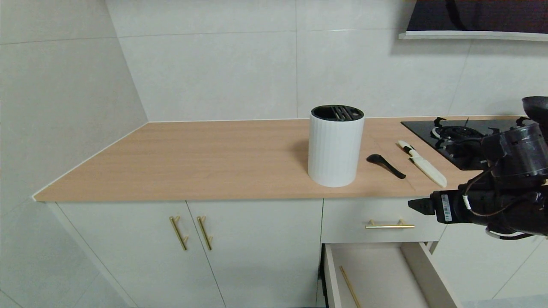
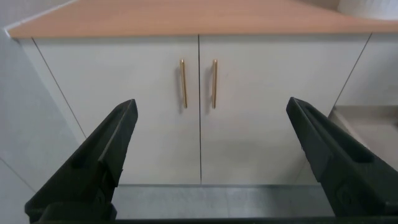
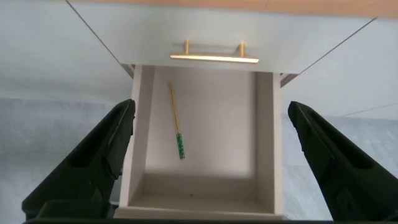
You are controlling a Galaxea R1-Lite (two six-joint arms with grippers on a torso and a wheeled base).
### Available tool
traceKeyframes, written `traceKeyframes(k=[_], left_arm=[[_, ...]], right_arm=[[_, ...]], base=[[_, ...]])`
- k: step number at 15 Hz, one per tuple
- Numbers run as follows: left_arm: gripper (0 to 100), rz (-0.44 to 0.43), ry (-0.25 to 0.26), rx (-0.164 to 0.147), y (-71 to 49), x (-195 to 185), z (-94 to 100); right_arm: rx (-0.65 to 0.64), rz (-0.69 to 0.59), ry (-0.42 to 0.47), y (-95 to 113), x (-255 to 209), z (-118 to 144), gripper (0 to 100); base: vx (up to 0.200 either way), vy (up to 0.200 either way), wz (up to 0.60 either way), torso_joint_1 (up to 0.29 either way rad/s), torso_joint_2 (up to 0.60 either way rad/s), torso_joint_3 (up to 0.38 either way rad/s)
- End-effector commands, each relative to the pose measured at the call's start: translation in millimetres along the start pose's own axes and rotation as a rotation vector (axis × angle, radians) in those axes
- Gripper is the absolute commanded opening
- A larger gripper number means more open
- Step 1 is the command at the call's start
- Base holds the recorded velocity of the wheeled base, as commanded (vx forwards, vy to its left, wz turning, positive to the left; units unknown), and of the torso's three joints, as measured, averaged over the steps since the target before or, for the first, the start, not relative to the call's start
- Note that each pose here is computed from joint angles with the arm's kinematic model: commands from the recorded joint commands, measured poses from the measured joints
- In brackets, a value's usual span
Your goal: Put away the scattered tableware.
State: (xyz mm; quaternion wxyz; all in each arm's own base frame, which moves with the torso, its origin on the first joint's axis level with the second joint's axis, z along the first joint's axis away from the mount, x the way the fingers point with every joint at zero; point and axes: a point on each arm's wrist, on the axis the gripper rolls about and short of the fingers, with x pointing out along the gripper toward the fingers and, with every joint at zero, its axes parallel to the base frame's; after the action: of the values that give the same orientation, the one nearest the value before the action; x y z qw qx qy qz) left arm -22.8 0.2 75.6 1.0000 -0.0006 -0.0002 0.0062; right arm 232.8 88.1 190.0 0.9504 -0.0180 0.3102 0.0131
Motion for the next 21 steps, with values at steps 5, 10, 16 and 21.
traceKeyframes(k=[5,10,16,21], left_arm=[[100,0.001,0.003,0.000,0.0,0.1,-0.2],[100,0.001,0.003,0.000,0.0,0.1,-0.2],[100,0.001,0.003,0.000,0.0,0.1,-0.2],[100,0.001,0.003,0.000,0.0,0.1,-0.2]], right_arm=[[-0.003,-0.036,-0.031,-9.2,14.5,11.0,100],[0.023,-0.022,-0.252,-46.3,81.7,65.8,100],[-0.027,0.219,-0.268,-65.0,124.1,77.9,100],[-0.107,0.250,-0.276,-73.2,148.1,56.0,100]], base=[[0.000,0.000,0.00,0.070,-0.15,-0.081],[0.000,0.000,0.00,0.000,0.00,0.000],[0.000,0.000,0.00,0.000,0.00,0.000],[0.000,0.000,0.00,0.000,0.00,0.000]])
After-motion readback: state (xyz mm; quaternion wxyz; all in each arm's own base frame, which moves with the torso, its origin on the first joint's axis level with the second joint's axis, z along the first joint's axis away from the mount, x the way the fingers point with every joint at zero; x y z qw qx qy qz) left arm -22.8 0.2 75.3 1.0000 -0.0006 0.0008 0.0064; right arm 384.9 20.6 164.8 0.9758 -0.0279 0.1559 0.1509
